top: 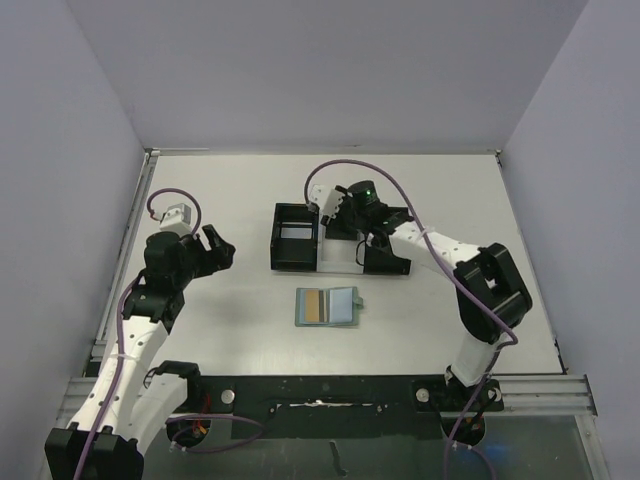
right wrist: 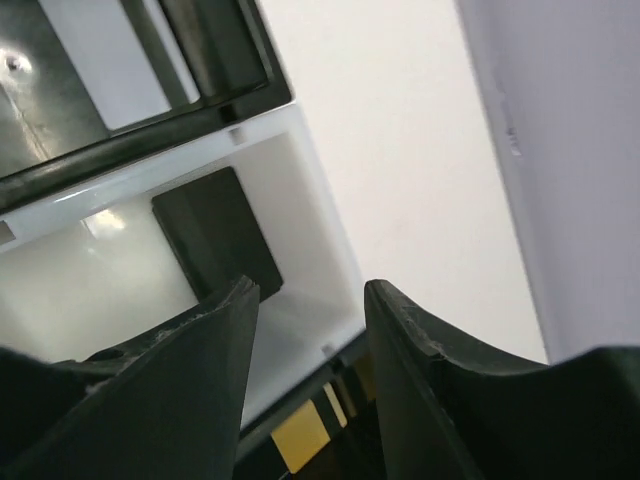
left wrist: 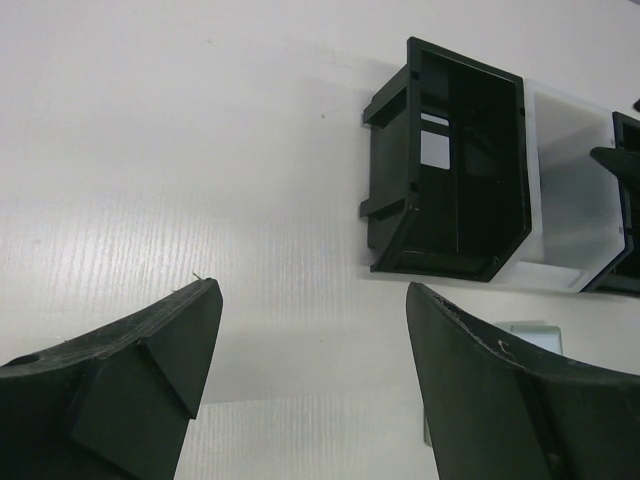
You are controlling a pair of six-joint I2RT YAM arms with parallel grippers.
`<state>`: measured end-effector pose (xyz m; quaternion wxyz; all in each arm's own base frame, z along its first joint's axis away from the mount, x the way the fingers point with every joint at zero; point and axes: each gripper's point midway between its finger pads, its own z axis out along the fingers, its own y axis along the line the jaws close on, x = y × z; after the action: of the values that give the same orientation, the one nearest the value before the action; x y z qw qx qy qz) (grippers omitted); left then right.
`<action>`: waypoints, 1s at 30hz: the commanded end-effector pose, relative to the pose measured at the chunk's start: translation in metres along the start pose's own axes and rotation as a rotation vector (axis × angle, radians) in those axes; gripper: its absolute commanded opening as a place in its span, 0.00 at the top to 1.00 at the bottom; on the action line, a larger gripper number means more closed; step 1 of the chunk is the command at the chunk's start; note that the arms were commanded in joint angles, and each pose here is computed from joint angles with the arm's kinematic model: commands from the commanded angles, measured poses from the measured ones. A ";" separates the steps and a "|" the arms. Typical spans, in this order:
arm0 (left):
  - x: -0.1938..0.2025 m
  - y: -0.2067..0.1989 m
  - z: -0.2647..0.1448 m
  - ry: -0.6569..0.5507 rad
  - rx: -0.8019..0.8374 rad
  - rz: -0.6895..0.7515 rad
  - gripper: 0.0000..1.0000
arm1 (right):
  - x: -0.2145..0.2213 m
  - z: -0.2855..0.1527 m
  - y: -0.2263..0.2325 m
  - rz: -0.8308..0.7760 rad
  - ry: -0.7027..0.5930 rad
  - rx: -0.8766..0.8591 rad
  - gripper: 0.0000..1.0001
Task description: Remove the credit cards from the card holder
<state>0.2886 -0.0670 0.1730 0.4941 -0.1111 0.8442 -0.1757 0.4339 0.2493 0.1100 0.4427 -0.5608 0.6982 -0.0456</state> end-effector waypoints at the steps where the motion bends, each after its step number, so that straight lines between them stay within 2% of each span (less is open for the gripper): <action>1: -0.014 -0.008 0.002 -0.045 0.042 0.012 0.27 | -0.046 -0.037 -0.044 0.048 -0.178 0.171 0.52; 3: -0.014 -0.008 0.003 -0.044 0.041 0.013 0.27 | -0.058 -0.050 -0.054 0.106 -0.202 0.212 0.52; 7: -0.011 -0.007 0.004 -0.035 0.037 0.013 0.26 | -0.076 -0.087 -0.062 0.353 -0.330 0.253 0.50; 10: -0.009 -0.008 0.006 -0.026 0.047 0.013 0.27 | -0.073 -0.111 -0.057 0.623 -0.418 0.274 0.45; 11: -0.007 -0.008 0.007 -0.020 0.051 0.008 0.26 | -0.067 -0.117 -0.055 0.762 -0.415 0.285 0.46; 12: -0.005 -0.010 0.009 -0.012 0.059 0.004 0.26 | -0.059 -0.121 -0.053 0.911 -0.398 0.293 0.44; 13: -0.005 -0.011 0.010 -0.006 0.066 0.002 0.26 | -0.053 -0.123 -0.047 1.049 -0.380 0.259 0.37; 15: -0.002 -0.012 0.012 0.015 0.073 0.001 0.26 | -0.052 -0.122 -0.026 1.175 -0.355 0.096 0.30; 17: 0.000 -0.012 0.014 0.028 0.070 -0.003 0.26 | -0.049 -0.120 -0.003 1.257 -0.312 -0.022 0.29; 19: -0.001 -0.008 0.014 0.024 0.049 -0.006 0.26 | -0.040 -0.113 0.018 1.311 -0.255 -0.053 0.31; 23: -0.002 -0.004 0.014 0.007 0.028 -0.007 0.26 | -0.005 -0.103 0.045 1.319 0.007 0.089 0.30; 30: 0.000 -0.003 0.017 0.022 0.023 -0.007 0.26 | -0.018 -0.095 0.067 1.310 0.118 0.166 0.31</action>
<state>0.2929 -0.0739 0.1527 0.4596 -0.1080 0.8622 -0.1836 0.3118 0.2408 0.1135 0.3524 -0.0323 0.9179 0.1795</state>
